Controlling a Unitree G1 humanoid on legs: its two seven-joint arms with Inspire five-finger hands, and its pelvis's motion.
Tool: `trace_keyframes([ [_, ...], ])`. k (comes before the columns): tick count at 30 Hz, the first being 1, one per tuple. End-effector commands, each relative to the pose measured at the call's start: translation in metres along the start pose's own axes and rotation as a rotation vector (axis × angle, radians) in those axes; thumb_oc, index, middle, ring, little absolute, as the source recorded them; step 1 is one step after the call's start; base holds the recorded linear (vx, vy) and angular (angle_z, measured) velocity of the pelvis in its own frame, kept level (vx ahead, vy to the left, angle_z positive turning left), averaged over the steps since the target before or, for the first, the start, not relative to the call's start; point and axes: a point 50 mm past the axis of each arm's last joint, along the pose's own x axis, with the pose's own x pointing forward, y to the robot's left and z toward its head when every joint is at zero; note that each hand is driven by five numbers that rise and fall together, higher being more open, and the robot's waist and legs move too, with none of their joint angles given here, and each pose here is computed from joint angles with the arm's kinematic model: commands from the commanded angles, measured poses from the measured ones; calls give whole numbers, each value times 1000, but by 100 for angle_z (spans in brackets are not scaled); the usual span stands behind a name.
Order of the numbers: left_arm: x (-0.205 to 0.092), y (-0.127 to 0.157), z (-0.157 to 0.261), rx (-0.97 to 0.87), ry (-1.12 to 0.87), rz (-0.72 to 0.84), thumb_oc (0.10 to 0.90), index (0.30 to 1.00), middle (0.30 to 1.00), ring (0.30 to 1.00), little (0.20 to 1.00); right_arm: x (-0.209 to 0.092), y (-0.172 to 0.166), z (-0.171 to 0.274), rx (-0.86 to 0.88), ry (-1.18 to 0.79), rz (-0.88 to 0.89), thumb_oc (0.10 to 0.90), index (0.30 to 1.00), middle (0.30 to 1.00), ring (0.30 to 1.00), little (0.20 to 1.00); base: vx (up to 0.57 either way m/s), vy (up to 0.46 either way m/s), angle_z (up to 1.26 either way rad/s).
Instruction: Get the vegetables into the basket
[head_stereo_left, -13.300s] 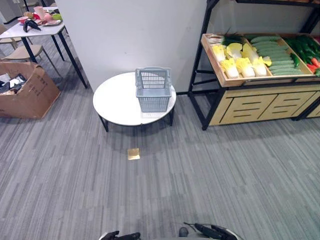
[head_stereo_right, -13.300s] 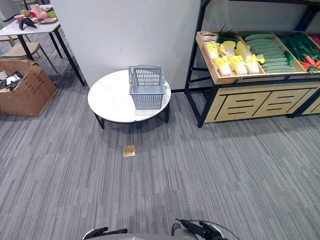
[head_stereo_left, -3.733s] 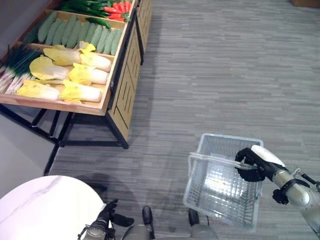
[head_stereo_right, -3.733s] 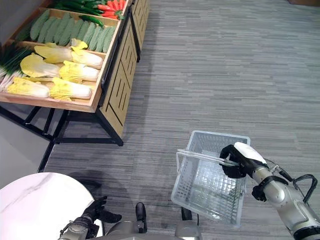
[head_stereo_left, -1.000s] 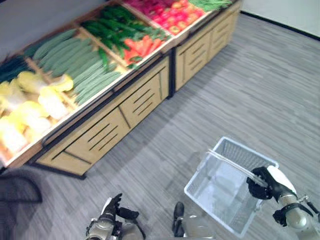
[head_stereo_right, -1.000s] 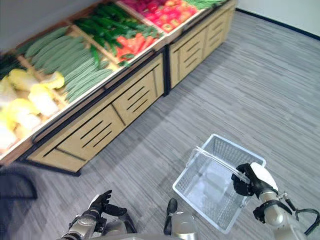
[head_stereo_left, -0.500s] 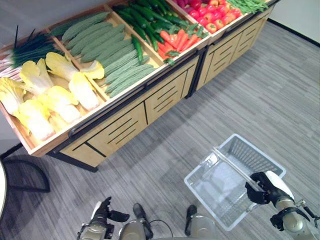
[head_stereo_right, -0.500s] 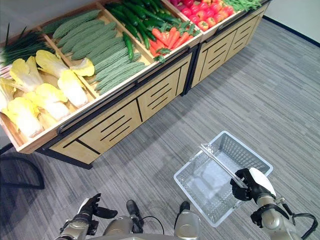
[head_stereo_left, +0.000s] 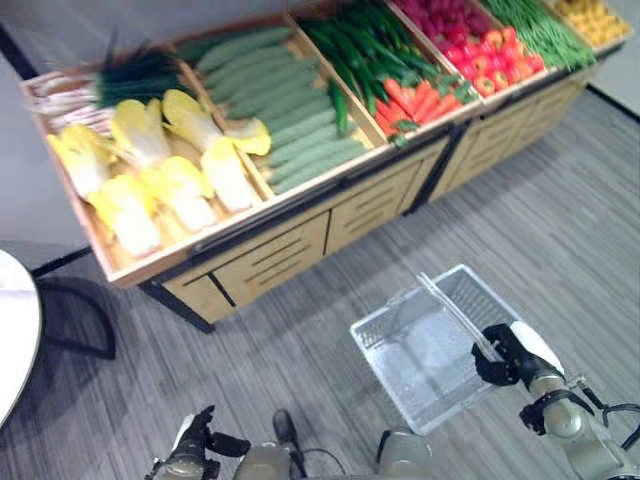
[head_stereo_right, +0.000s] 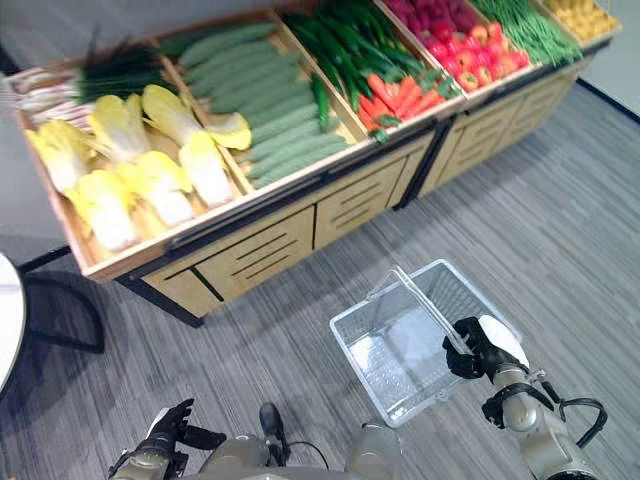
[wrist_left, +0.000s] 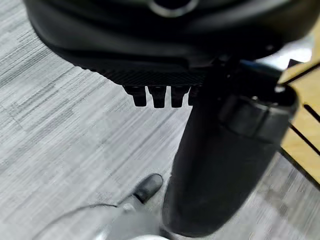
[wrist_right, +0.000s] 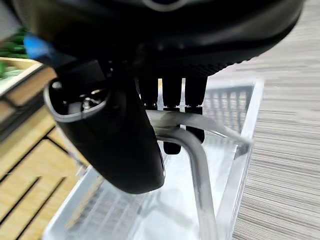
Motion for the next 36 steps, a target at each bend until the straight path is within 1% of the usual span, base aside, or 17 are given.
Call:
trace_keyframes([
  [1,1,14,0,-38,-8,48,900,1000,1000,1000,1000,18,-42,31,37,-148,-174,400,300,300,300,300,100,-36,54],
  [2,1,15,1,-41,-6,55,900,1000,1000,1000,1000,19,-39,26,48,-124,-168,400,300,300,300,300,288,-107,78],
  [3,2,15,2,-47,-4,60,900,1000,1000,1000,1000,21,-30,5,81,-20,-163,400,300,300,300,300,238,-89,78],
  [4,2,16,2,-48,-4,61,900,1000,1000,1000,1000,22,-30,6,81,-22,-163,400,300,300,300,300,418,-160,72],
  [5,2,15,4,-44,-7,57,900,1000,1000,1000,1000,18,-20,-18,111,99,-150,400,300,300,300,300,296,-102,53],
  [7,2,14,3,-38,-5,56,900,1000,1000,1000,1000,16,-17,-24,116,125,-148,400,300,300,300,300,238,-97,78],
  [10,2,9,2,-29,7,44,900,1000,1000,1000,1000,-4,-3,-70,133,355,-119,400,300,300,300,300,263,-217,105],
  [11,2,9,0,-35,19,45,900,1000,1000,1000,1000,-8,0,-76,117,385,-95,400,300,300,300,300,285,-290,71],
  [13,2,7,0,-38,20,40,900,1000,1000,1000,1000,-10,2,-80,113,404,-82,400,300,300,300,300,179,-205,57],
  [15,2,-1,2,-35,22,20,900,1000,1000,1000,1000,-20,5,-92,104,464,-56,400,300,300,300,300,233,-317,44],
  [20,3,-9,13,-30,-3,-2,900,1000,1000,1000,1000,-32,4,-104,117,513,-71,400,300,300,300,300,100,-181,41],
  [21,5,-9,19,-39,-17,0,900,1000,1000,1000,1000,-42,10,-113,133,565,-64,400,300,300,300,300,157,-177,32],
  [23,5,-11,23,-30,-32,2,900,1000,1000,1000,1000,-50,18,-119,152,605,-53,400,300,300,300,300,120,-68,51],
  [27,4,-12,23,-21,-45,9,900,1000,1000,1000,1000,-54,26,-121,162,638,-41,400,300,300,300,300,141,91,17],
  [33,4,-16,22,23,-46,-13,900,1000,1000,1000,1000,-56,43,-119,191,656,-4,400,300,300,300,300,104,169,-42],
  [36,5,-9,22,41,-51,3,900,1000,1000,1000,1000,-55,52,-117,217,677,12,400,300,300,300,300,55,209,-22],
])
